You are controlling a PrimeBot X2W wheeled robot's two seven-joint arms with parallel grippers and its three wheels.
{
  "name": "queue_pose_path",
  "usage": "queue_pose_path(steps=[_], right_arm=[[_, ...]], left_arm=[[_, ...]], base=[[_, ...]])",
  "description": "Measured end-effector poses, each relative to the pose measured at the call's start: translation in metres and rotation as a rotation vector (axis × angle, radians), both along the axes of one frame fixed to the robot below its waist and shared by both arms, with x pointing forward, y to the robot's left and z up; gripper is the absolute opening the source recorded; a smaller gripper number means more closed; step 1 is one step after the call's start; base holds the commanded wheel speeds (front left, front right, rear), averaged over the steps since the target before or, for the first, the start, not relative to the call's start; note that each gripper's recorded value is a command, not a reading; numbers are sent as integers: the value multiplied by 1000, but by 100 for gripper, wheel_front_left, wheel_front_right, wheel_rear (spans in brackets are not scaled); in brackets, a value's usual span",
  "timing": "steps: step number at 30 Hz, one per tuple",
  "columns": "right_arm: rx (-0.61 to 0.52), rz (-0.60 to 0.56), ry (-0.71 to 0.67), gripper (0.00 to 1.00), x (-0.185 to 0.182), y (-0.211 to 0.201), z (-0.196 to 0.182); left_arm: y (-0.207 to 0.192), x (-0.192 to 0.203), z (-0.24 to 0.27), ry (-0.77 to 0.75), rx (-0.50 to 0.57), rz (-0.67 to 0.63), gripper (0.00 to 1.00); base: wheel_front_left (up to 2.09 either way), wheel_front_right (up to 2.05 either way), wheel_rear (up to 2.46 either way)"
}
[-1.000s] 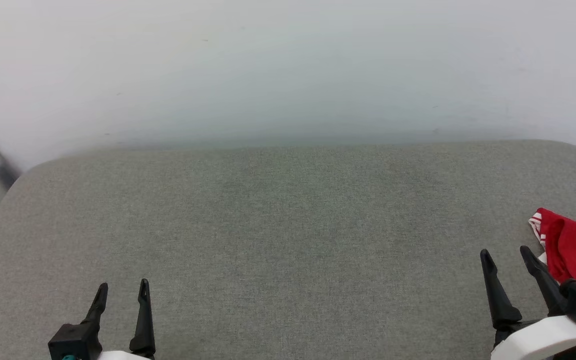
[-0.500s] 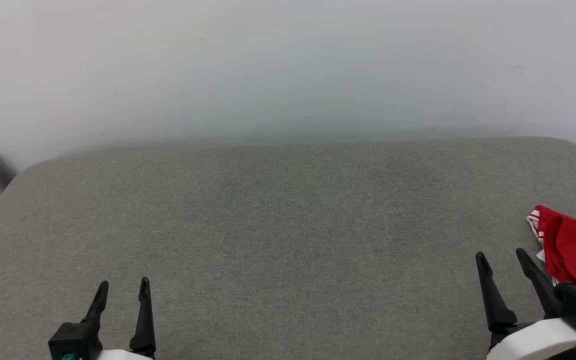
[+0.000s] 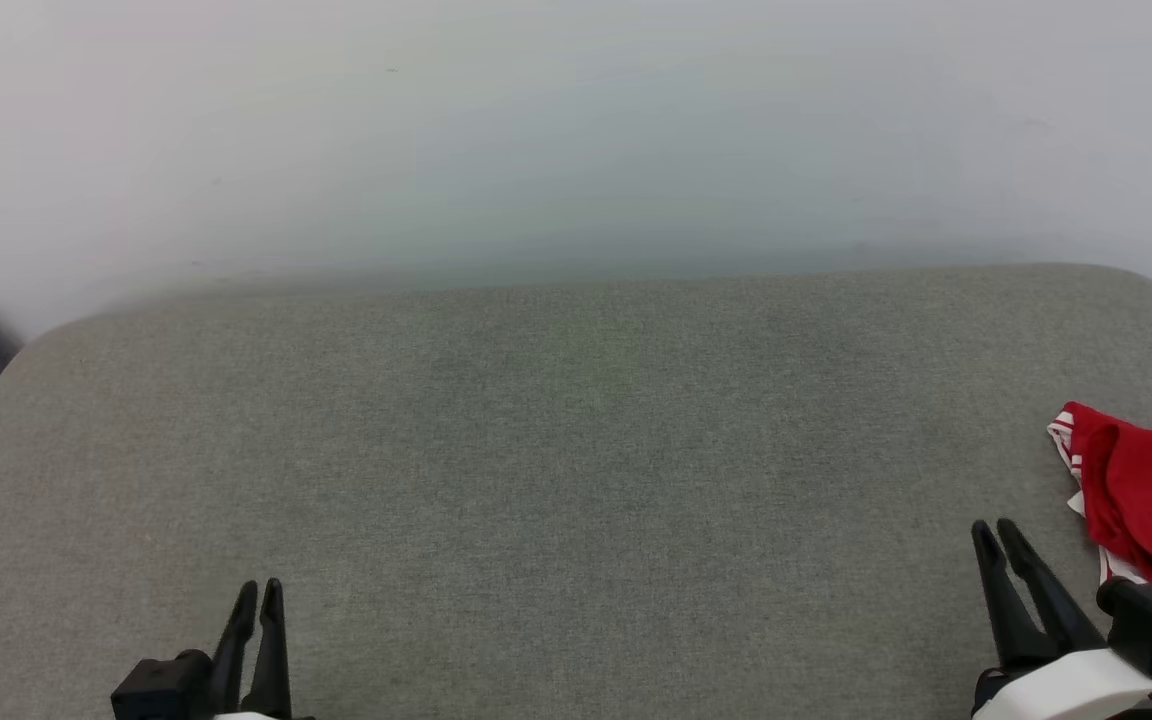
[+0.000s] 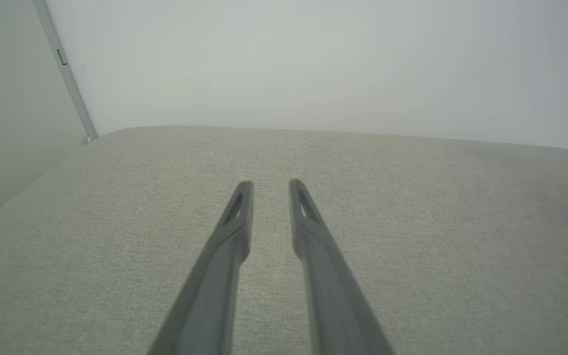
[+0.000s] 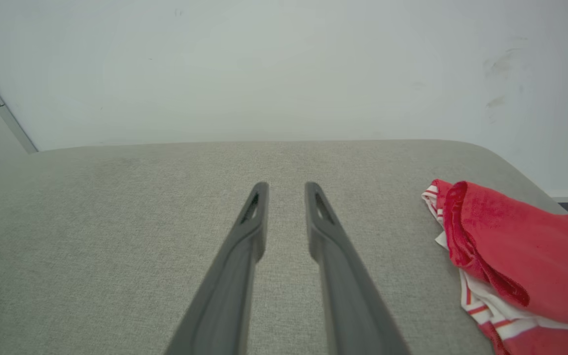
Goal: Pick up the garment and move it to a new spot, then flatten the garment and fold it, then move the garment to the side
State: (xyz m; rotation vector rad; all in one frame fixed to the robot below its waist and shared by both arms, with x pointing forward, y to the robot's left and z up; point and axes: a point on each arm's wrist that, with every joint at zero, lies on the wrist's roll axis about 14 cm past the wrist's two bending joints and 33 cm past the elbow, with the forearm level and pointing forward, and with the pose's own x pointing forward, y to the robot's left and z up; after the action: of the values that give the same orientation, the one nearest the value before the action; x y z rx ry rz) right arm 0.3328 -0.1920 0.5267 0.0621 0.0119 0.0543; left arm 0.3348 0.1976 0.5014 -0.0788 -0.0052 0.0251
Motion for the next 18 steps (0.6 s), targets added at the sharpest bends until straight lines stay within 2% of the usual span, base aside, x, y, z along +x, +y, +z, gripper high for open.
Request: queue_pose_path(steps=[18], right_arm=[[334, -15, 44, 0, 7, -2, -14]], left_arm=[[5, 8, -18, 103, -325, 43, 0]], base=[[0, 0, 0]])
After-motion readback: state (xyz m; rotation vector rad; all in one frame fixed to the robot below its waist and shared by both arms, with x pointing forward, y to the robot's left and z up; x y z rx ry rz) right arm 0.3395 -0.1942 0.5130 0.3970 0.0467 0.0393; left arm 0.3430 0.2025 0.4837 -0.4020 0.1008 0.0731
